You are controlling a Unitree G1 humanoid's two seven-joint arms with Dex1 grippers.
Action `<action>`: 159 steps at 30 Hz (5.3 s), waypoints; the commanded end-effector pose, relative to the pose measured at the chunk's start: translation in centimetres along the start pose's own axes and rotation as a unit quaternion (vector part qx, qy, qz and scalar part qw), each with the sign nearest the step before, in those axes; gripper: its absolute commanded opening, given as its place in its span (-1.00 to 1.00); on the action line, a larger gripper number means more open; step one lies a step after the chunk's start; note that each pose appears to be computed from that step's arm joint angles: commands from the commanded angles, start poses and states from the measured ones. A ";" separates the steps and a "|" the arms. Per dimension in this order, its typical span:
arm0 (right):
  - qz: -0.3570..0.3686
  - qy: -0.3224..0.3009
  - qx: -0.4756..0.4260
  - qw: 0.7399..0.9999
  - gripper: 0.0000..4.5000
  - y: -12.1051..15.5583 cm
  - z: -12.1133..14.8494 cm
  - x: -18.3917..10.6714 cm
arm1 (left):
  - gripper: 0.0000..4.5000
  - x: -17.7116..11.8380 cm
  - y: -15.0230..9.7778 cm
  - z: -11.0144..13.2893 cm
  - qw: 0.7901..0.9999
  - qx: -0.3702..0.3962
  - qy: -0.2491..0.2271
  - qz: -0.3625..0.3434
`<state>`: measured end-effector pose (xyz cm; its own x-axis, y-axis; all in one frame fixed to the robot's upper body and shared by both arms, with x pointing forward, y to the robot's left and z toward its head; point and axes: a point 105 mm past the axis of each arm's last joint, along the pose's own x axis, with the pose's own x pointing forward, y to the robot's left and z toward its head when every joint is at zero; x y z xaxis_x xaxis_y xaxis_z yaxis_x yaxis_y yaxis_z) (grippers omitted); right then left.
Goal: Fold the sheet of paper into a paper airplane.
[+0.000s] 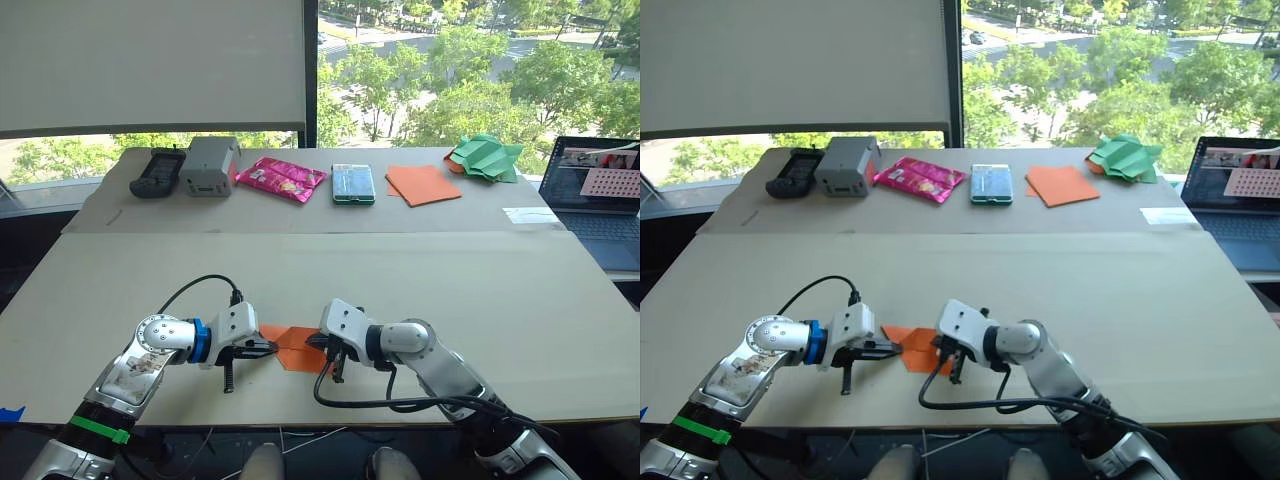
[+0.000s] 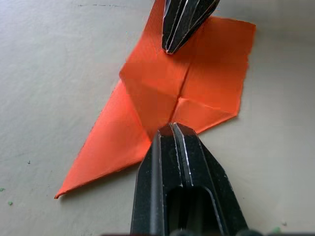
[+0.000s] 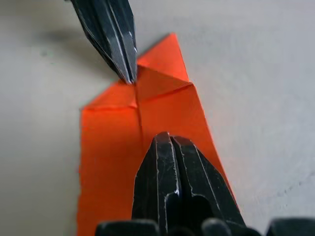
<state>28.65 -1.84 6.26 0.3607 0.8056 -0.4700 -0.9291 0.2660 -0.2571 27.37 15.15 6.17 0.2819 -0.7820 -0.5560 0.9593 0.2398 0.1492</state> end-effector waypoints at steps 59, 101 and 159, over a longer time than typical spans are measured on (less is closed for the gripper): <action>0.033 0.069 0.023 0.997 -0.97 2.4 -2.5 0.7 | -1.00 2.7 -1.7 -4.4 0.989 -0.125 0.039 -0.074; 0.039 0.069 0.021 0.997 -0.97 2.3 -2.3 0.9 | -1.00 -4.4 -4.2 -10.3 0.979 -0.148 0.136 -0.032; 0.081 -0.079 0.165 0.980 -0.07 0.1 3.8 -0.6 | -1.00 -7.8 -3.4 -0.7 0.971 -0.208 -0.074 0.091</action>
<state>28.26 -0.69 8.87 0.2296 0.9013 -0.3674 -0.9509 0.2882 0.1127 21.76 21.04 8.32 0.4584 -0.7629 -0.4559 0.8043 0.5743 -0.1524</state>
